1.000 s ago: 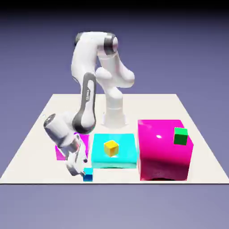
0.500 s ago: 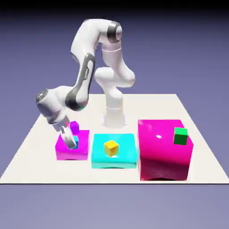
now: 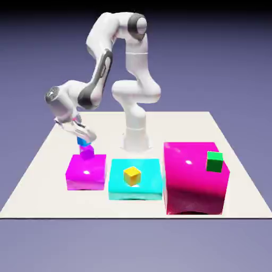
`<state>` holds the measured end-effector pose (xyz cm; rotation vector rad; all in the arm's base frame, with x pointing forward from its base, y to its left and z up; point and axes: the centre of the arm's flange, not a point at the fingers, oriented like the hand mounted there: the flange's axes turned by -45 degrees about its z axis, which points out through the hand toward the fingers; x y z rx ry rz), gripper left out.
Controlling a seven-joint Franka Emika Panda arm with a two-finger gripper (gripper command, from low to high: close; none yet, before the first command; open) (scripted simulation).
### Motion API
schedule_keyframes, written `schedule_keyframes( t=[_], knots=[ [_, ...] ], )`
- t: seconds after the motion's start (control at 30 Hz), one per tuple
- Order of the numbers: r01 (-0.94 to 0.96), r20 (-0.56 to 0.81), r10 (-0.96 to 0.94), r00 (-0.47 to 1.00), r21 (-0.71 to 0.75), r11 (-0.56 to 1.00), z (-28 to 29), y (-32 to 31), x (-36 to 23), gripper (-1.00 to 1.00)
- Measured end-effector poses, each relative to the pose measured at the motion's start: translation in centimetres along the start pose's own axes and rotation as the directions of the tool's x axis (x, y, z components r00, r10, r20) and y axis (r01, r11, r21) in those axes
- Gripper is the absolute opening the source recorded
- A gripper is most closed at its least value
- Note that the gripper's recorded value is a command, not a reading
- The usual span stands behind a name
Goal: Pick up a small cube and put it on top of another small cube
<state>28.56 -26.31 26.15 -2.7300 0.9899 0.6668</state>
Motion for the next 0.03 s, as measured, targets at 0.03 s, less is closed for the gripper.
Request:
schedule_keyframes(
  t=[0.03],
  knots=[
    [0.000,0.000,0.000,1.000,0.000,1.000,0.00,0.00,0.00,1.00]
  ],
)
